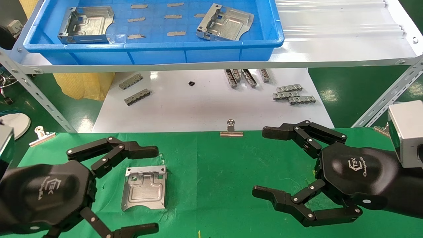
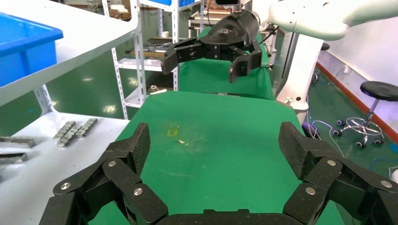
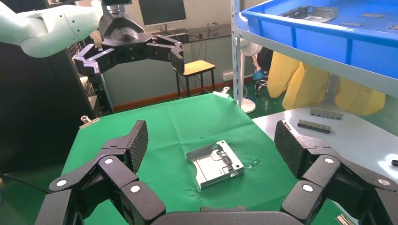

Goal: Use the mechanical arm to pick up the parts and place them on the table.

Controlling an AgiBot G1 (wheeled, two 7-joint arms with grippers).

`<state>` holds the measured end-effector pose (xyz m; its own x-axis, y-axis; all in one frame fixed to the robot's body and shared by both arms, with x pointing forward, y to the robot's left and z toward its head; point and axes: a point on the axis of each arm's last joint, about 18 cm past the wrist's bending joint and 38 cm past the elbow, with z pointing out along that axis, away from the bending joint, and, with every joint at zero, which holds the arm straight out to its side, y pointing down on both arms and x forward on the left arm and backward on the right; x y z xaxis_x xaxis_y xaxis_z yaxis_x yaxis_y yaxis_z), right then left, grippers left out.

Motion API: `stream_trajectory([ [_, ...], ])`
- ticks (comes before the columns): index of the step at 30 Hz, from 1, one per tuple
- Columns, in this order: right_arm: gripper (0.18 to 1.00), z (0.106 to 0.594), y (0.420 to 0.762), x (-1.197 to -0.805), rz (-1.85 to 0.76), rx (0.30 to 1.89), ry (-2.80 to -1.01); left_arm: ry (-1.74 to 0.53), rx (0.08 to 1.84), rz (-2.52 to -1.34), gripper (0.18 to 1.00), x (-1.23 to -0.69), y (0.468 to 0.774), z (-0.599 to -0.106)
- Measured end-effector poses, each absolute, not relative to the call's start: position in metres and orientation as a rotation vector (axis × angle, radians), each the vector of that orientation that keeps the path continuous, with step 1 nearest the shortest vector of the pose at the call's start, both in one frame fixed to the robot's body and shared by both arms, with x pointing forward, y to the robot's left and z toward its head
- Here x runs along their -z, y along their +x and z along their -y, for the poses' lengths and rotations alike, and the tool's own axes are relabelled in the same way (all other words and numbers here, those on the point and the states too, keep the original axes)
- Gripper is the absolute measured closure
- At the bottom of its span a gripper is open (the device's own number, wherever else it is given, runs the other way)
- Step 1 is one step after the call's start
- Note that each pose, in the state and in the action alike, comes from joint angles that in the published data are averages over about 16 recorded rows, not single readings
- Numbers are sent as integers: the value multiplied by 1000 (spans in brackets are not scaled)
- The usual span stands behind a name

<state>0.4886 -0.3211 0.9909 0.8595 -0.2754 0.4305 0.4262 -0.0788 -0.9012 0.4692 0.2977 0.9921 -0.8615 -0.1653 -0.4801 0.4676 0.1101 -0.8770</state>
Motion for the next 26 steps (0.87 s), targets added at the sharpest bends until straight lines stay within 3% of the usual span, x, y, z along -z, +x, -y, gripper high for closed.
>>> stream_trajectory([
  [26, 179, 321, 489, -991, 123, 583, -1545, 280, 1799, -1925, 183, -992, 474, -300],
])
